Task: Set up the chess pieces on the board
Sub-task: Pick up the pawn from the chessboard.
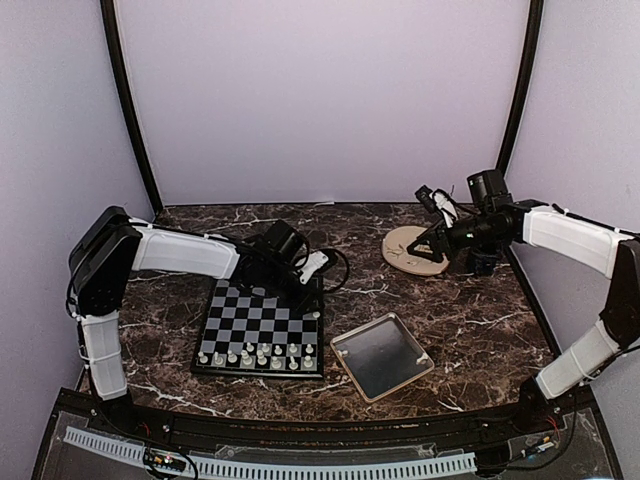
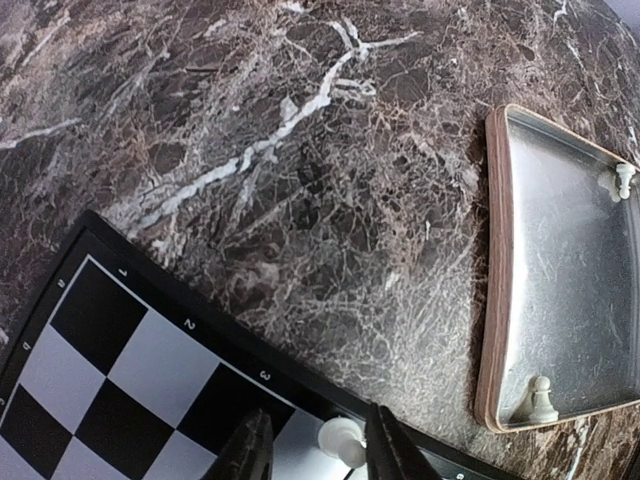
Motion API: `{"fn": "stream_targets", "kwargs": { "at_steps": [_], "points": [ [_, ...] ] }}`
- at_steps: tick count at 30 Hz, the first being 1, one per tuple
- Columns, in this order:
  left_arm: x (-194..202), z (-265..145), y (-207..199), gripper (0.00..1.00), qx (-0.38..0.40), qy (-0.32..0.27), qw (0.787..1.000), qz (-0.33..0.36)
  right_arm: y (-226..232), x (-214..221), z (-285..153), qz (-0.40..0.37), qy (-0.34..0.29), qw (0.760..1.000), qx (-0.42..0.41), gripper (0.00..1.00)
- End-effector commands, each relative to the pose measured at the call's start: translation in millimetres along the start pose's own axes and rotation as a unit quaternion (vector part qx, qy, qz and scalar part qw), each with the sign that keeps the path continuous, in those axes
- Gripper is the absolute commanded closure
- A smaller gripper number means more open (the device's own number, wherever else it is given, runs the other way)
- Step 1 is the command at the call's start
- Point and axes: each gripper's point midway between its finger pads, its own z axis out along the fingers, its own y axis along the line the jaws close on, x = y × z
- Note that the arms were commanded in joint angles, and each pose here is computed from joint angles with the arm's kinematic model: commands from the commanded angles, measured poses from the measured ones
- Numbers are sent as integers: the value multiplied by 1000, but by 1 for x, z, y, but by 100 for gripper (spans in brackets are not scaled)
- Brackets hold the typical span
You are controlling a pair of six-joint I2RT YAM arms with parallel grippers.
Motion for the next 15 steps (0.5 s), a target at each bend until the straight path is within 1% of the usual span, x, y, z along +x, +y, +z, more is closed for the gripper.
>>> {"fn": "stream_targets", "kwargs": {
  "at_steps": [1,7,15],
  "points": [
    [7,0,-6,67,-2,30,1000,5,-1,-15,-9,-27,-32,999,11,45],
    [11,2,-7,72,-6,41,999,12,0,-15,-10,-28,-36,999,8,44],
    [10,0,-7,85,-13,48,999,21,0,-14,-10,-26,-36,999,6,45]
  ]
}}
